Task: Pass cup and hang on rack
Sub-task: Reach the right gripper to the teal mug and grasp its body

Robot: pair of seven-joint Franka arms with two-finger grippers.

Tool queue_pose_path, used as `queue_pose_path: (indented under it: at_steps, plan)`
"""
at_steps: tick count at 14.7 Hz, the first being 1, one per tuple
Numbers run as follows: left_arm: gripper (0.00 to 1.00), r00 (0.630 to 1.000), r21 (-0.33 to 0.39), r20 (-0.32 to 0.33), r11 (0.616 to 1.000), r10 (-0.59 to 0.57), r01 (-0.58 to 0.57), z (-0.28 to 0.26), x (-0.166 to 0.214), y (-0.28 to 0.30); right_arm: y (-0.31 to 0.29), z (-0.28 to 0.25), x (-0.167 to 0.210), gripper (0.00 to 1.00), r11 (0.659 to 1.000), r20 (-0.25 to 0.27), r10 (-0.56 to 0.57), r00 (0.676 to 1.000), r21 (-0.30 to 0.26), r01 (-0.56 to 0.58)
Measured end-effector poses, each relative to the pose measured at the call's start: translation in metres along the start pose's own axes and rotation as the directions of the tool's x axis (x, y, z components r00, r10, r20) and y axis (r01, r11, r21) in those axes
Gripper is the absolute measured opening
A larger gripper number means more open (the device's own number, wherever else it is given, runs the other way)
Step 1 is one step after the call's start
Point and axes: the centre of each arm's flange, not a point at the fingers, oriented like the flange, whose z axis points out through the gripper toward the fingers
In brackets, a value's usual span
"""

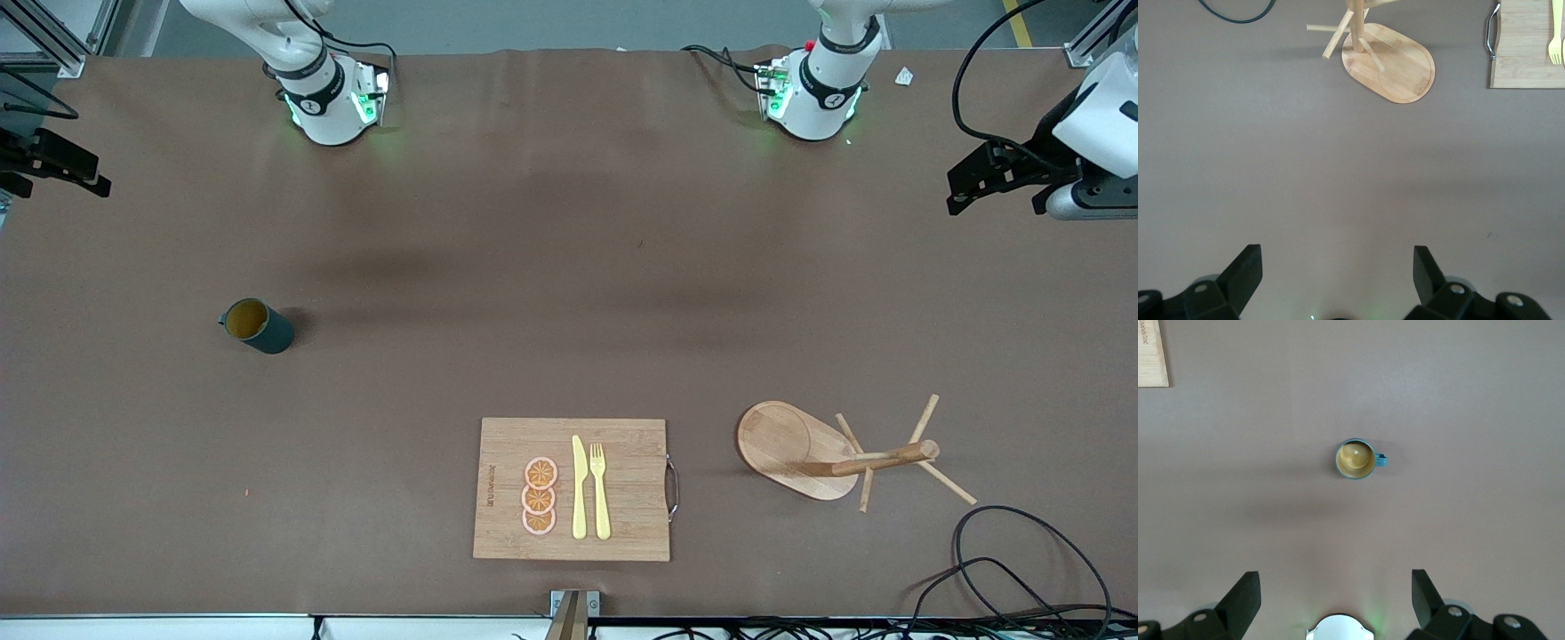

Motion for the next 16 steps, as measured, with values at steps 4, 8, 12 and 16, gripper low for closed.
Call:
queue_pose_path:
  at_steps: [4, 8, 12, 16]
  plan:
    - [1.00, 1.000, 0.000, 0.003, 1.000, 0.000, 0.000, 0.002, 0.000, 0.000, 0.014, 0.047, 0.044, 1.00, 1.000, 0.026, 0.026, 0.999, -0.010, -0.026]
    - [1.00, 1.000, 0.000, 0.004, 1.000, 0.000, 0.000, 0.002, 0.000, 0.000, 0.019, 0.117, 0.097, 1.00, 0.997, 0.038, -0.077, 0.996, -0.023, 0.078]
    - [1.00, 1.000, 0.000, 0.005, 1.000, 0.000, 0.000, 0.002, 0.000, 0.000, 0.026, 0.202, 0.108, 1.00, 0.982, 0.043, -0.185, 0.982, -0.022, 0.186]
    - [1.00, 1.000, 0.001, 0.007, 1.000, 0.000, 0.000, 0.003, 0.000, 0.000, 0.022, 0.285, 0.095, 1.00, 0.957, 0.037, -0.287, 0.957, -0.021, 0.288]
